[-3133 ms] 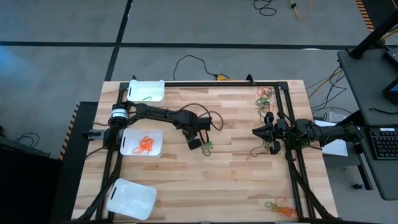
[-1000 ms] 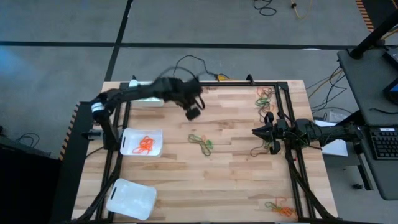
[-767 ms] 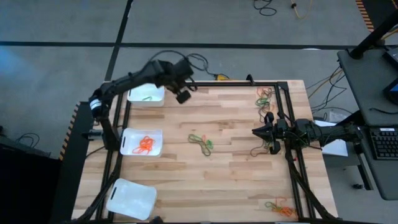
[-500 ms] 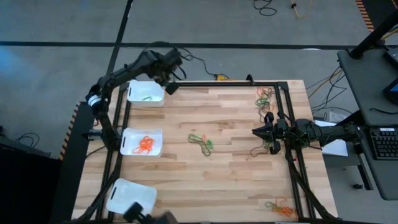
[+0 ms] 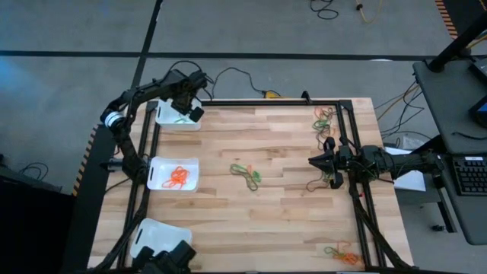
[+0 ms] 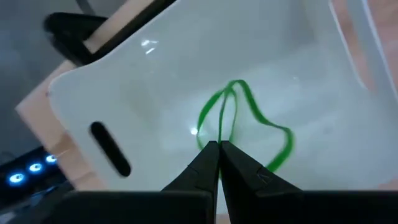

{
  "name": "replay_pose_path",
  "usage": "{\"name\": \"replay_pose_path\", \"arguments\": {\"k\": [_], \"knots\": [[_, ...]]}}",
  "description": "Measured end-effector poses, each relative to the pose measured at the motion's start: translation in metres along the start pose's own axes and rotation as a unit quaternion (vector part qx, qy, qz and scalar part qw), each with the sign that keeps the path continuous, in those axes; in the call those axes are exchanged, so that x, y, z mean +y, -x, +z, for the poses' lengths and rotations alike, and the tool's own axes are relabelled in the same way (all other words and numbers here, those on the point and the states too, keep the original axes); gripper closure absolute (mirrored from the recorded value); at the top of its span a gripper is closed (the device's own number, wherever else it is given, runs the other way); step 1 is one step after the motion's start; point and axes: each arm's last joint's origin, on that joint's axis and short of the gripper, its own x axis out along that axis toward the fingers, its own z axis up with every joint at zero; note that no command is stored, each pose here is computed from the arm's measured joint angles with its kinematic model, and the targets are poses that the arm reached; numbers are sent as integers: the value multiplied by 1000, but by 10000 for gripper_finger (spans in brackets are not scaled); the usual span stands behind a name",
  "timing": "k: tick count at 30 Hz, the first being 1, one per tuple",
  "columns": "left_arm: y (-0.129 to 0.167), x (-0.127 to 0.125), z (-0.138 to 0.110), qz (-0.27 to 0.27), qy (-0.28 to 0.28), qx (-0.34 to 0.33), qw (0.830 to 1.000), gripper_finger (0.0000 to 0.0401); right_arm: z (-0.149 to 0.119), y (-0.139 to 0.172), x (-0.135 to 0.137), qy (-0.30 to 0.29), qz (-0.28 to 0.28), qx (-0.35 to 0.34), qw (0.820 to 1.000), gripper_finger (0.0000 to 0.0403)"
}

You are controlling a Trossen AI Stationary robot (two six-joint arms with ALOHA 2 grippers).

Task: Sort rubber bands into baskets
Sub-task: Put the green rubber band into the top white bin

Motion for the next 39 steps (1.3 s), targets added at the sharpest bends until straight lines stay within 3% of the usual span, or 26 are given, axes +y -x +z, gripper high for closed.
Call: {"name": "replay_pose_path", "arguments": {"k": [4,13,18,28,34,39], "knots": [[-9,5,2,-23,18,-3,1000,401,0,0,0,0,0,0,1000,369],[-27,2,2,-20,34,22,999,401,0,0,0,0,0,0,1000,369],[-35,-3,3,-40,16,40,998,401,0,0,0,0,0,0,1000,369],[-39,-3,8,-25,15,26,999,397,0,0,0,0,0,0,1000,369],[-37,-2,5,-15,4,41,999,355,0,0,0,0,0,0,1000,369],[-27,1,4,-13,-7,48,999,288,0,0,0,0,0,0,1000,369]]}}
